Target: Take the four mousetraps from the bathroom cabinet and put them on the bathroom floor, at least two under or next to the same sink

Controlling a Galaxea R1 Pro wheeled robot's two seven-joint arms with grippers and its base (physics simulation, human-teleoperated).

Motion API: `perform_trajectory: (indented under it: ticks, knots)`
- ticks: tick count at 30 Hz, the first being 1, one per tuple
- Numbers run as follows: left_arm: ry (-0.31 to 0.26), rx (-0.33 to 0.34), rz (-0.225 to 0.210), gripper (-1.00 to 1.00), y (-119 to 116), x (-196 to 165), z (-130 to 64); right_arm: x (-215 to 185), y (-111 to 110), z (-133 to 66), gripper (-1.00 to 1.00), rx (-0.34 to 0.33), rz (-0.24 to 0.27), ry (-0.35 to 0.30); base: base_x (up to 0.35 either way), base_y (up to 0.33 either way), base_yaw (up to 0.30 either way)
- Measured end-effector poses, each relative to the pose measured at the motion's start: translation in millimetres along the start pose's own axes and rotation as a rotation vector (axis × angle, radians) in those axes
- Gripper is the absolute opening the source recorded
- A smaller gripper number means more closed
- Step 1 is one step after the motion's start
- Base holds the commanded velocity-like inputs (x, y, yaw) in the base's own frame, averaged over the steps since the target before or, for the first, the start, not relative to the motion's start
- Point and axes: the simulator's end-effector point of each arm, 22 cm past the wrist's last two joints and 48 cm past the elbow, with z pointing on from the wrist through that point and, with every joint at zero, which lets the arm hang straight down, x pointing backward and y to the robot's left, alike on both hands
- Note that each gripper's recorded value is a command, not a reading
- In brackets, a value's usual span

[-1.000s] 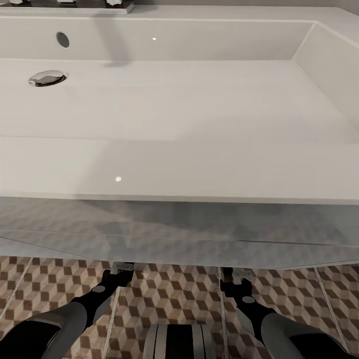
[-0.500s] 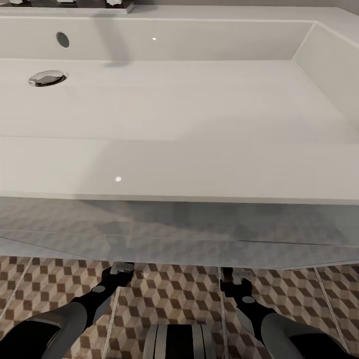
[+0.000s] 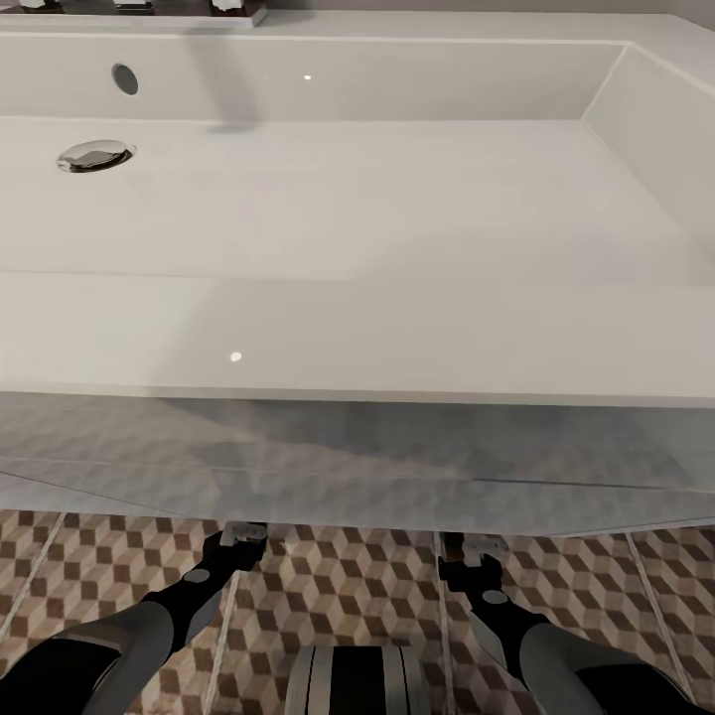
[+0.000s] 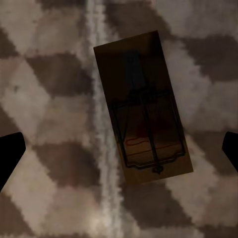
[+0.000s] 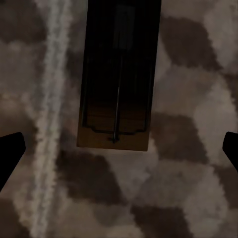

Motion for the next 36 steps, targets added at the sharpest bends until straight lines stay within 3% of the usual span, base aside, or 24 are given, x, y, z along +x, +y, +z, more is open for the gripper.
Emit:
perform_trajectory:
  ticks: [13, 36]
  knots:
    - [-0.001, 0.000, 0.000, 1.00, -0.1, -0.2, 0.1, 0.0, 0.9, 0.1, 1.00, -0.001, 0.000, 0.000, -0.044, 0.000, 0.000]
    - [0.033, -0.007, -0.002, 1.00, 1.0, 7.3, 0.2, -1.3, 3.2, 0.1, 1.00, -0.004, 0.001, -0.004, -0.317, 0.000, 0.000]
